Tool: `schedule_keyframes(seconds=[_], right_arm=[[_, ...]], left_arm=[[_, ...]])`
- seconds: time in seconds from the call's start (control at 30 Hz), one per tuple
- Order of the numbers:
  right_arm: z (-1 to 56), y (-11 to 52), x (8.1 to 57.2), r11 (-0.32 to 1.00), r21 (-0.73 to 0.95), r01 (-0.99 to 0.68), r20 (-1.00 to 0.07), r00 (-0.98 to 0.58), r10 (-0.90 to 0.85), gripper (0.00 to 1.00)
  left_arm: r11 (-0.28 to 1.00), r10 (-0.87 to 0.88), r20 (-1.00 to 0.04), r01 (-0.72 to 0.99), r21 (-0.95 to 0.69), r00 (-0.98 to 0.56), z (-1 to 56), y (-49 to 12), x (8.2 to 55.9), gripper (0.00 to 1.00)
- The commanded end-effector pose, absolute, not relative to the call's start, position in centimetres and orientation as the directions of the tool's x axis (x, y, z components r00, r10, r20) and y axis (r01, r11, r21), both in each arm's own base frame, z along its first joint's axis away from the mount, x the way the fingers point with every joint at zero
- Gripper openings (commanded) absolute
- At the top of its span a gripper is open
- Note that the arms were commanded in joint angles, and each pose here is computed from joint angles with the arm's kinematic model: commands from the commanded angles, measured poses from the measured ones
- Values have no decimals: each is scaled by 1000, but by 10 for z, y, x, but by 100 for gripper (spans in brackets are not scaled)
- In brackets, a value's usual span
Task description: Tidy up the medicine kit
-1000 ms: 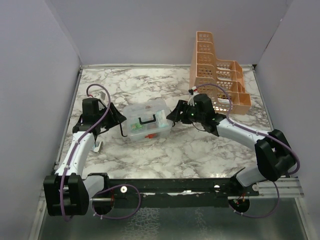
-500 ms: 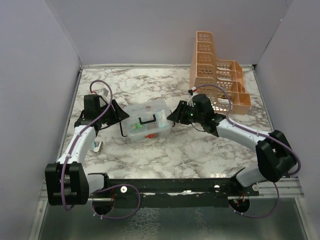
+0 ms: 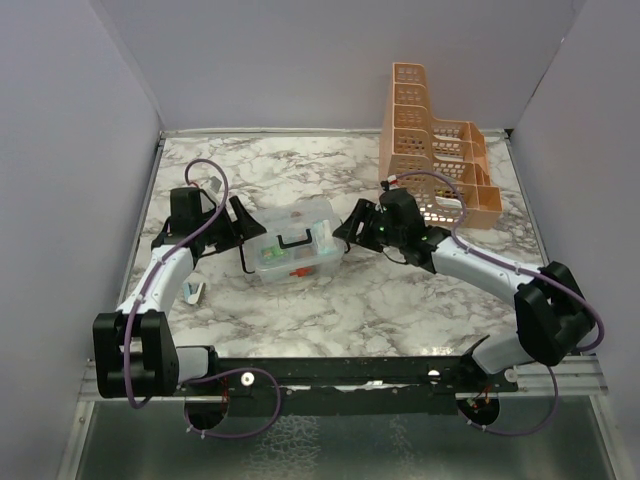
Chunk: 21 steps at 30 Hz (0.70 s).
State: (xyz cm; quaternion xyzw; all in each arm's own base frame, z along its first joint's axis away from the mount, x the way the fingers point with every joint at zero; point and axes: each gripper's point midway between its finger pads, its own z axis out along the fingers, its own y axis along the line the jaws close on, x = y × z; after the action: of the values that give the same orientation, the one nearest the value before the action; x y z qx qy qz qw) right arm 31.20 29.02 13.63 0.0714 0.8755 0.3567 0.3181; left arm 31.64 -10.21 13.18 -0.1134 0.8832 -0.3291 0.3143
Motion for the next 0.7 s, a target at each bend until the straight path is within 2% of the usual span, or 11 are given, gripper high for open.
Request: schedule_keyframes(seconds=[0.0,0.1,0.33,0.47,0.67], right_arm=[[175,279,328,766,623,-158,-630,-683,370,68],[188,281,333,770,602,-212,-671,-657,344,73],[167,290,337,783,572,-244,-672,-687,277,71],[145,294,335,794,558,-240,-652,-719,240,62],[119,293,314,774,603,-194,-569,-784,248,44]], left_arm=[[766,-373,-528,68,-640,-763,143,-103,324,78],[765,-351,-534,93,-637,-769,143,-105,324,80],[774,-336,-522,86,-628,-784,140,-104,332,80],[783,-332,-522,79,-618,-786,139,-102,335,80],[747,-311,-484,104,-657,-818,135,-113,332,69]])
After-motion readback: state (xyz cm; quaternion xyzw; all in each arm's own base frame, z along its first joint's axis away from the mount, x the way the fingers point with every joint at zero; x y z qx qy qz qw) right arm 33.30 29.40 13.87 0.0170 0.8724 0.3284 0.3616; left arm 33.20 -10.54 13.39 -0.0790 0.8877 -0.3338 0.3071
